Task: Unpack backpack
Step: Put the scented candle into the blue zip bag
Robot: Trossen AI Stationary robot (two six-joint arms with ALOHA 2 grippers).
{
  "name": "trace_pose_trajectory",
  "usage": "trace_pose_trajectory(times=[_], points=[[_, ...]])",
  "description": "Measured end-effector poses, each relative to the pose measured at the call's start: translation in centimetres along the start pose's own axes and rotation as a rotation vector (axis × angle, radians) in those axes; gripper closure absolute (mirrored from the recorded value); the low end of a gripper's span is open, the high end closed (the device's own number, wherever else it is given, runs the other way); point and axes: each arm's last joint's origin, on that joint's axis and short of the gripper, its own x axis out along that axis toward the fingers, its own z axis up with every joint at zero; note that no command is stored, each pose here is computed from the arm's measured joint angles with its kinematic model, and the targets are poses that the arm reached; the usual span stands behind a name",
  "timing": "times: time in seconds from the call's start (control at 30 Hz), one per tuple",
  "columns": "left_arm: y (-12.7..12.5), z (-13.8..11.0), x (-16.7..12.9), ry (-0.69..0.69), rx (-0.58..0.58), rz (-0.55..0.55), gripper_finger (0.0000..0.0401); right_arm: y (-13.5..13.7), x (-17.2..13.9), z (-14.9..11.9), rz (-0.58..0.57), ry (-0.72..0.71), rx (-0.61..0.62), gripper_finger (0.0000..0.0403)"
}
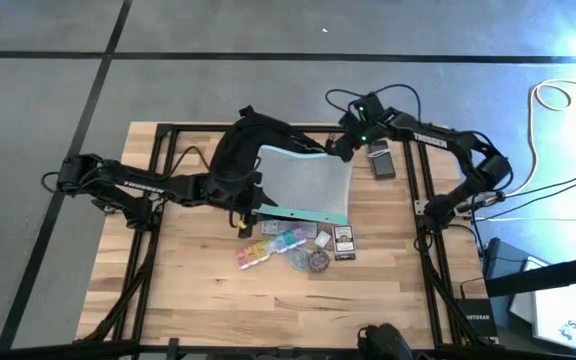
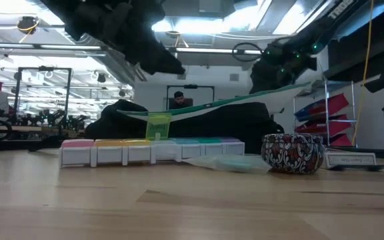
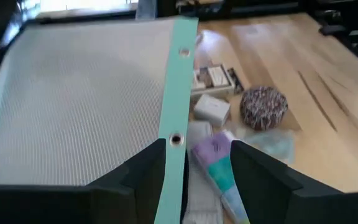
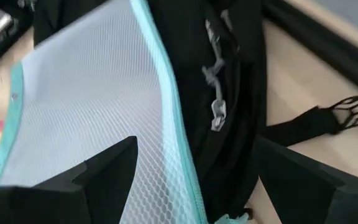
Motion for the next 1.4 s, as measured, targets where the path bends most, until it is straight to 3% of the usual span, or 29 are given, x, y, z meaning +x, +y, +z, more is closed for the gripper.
trace_pose_trajectory(times=[0.2, 0.33, 0.47, 0.7, 1.0, 1.17, 1.4], points=[[0.5, 0.3, 0.0, -0.033, 0.039, 0.019, 0.0235, 0.3, 0.1, -0.5, 0.151, 0.038, -0.019, 0.0102], [0.8, 0.2, -0.1, -0.032, 0.034, 0.029, 0.0235, 0.4, 0.0, -1.4, 0.167, 0.112, -0.074, 0.0102], [0.8, 0.2, -0.1, -0.031, 0.034, 0.029, 0.0235, 0.4, 0.0, -1.8, 0.161, 0.146, -0.057, 0.0102], [0.8, 0.2, -0.1, -0.030, 0.060, 0.032, 0.0235, 0.7, -0.1, -1.9, 0.257, 0.147, -0.041, 0.0102], [0.8, 0.2, -0.1, -0.028, 0.056, 0.045, 0.0235, 3.9, 1.5, -2.5, 0.393, 0.191, -0.264, 0.0108], [0.8, 0.2, -0.1, -0.027, 0.058, 0.047, 0.0235, 5.7, 2.5, -2.9, 0.395, 0.225, -0.362, 0.0161], [0.8, 0.2, -0.1, -0.027, 0.059, 0.047, 0.0235, 6.5, 2.9, -3.2, 0.402, 0.243, -0.390, 0.0306]])
